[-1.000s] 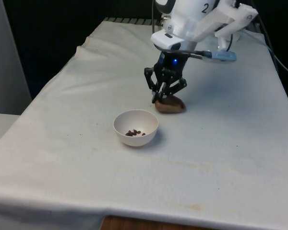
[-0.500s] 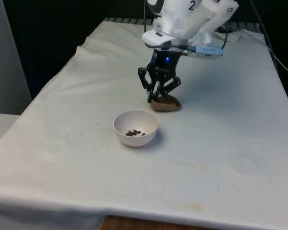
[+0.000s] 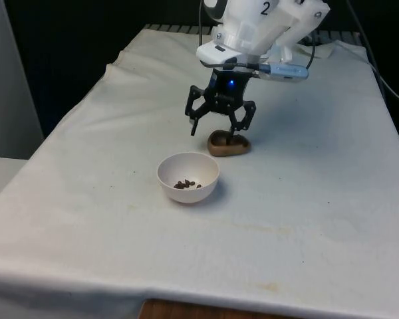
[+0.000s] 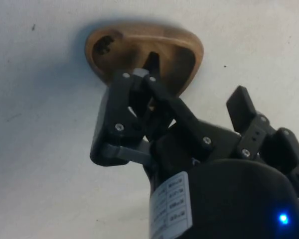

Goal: Pour the coffee beans from the cup into the bowl.

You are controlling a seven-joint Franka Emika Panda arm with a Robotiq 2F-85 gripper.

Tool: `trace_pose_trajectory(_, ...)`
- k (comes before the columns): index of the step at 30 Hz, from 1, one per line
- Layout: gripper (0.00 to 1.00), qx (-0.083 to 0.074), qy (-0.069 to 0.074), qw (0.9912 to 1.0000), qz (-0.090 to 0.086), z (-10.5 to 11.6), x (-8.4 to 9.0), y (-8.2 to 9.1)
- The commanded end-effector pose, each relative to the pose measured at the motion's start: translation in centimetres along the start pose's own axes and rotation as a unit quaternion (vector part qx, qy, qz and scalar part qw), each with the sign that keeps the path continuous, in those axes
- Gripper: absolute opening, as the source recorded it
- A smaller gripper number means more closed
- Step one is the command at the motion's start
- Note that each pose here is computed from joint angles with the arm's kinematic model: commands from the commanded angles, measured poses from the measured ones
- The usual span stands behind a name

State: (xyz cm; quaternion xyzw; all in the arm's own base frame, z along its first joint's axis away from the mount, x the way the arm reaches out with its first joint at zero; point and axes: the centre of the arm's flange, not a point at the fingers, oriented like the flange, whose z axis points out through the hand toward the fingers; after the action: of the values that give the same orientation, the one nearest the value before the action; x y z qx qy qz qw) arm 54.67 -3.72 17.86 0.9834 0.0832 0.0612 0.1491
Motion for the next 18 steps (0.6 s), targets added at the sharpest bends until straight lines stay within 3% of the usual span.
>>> trace_pose_trajectory(1, 0.83, 0.003, -0.001, 1.0, 0.0, 0.1, 0.0, 0.0)
trace_pose_trajectory(4, 0.99, 0.003, 0.001, 0.99999, 0.001, -0.6, 0.0, 0.2)
trace_pose_trajectory(7, 1.0, -0.003, 0.006, 0.99997, 0.003, -0.8, 0.3, 0.5)
trace_pose_trajectory(8, 1.0, 0.002, 0.004, 0.99999, 0.003, -1.4, 0.0, 0.5)
trace_pose_trajectory(15, 1.0, -0.002, 0.01, 0.99993, 0.006, -3.8, 0.0, 1.4)
trace_pose_trajectory(16, 1.0, -0.008, 0.012, 0.99987, 0.006, -3.6, 0.2, 1.5)
trace_pose_trajectory(18, 1.0, -0.003, 0.012, 0.9999, 0.007, -4.4, 0.1, 1.6)
